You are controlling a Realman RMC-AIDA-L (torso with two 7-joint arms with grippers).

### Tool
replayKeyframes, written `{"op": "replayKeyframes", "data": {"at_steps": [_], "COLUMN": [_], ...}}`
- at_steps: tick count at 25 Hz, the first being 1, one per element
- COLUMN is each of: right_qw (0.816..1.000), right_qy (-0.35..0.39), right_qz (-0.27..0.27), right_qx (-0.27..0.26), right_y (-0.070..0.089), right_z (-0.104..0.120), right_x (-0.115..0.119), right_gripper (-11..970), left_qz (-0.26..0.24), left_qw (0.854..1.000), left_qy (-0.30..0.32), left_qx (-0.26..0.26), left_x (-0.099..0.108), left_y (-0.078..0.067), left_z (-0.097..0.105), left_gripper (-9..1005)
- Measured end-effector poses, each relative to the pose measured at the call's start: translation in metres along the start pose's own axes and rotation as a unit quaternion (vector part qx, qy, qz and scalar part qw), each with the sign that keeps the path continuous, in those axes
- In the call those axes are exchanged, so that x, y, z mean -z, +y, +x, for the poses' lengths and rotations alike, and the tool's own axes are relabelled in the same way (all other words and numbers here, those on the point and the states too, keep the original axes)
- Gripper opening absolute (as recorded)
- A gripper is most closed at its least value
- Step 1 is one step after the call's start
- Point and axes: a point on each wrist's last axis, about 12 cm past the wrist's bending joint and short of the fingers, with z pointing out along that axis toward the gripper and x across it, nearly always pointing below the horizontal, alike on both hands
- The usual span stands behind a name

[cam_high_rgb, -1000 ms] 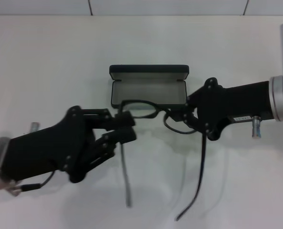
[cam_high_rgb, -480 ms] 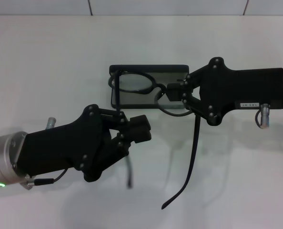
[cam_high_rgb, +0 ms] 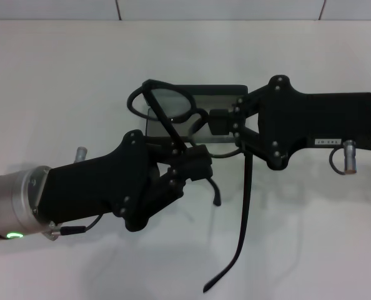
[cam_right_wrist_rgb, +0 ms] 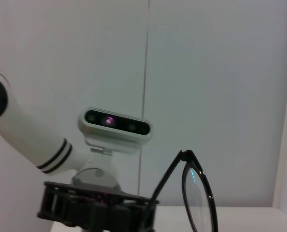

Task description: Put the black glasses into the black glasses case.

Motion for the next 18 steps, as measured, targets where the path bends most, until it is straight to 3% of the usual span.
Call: {"op": "replayKeyframes", "data": {"at_steps": [11,18], "right_qw": [0.999,0.999], "right_qy": [-0.026,-0.028], "right_qz": [-0.023,-0.012], "right_qx": [-0.017,-0.019], "right_y": [0.0065,0.0052], "right_z": [0.0025,0.0075], "right_x": [0.0004,0.0042], "right_gripper": [26,27], "left_qz": [-0.047,-0.022], "left_qw": [0.999,1.0], "left_qy": [-0.017,-0.021], "left_qx": [0.004,0.006], "left_x": [0.0009,0.0016], "left_y": [0.0048,-0.0014], "left_z": [0.0055,0.0041], "left_gripper": [84,84]}}
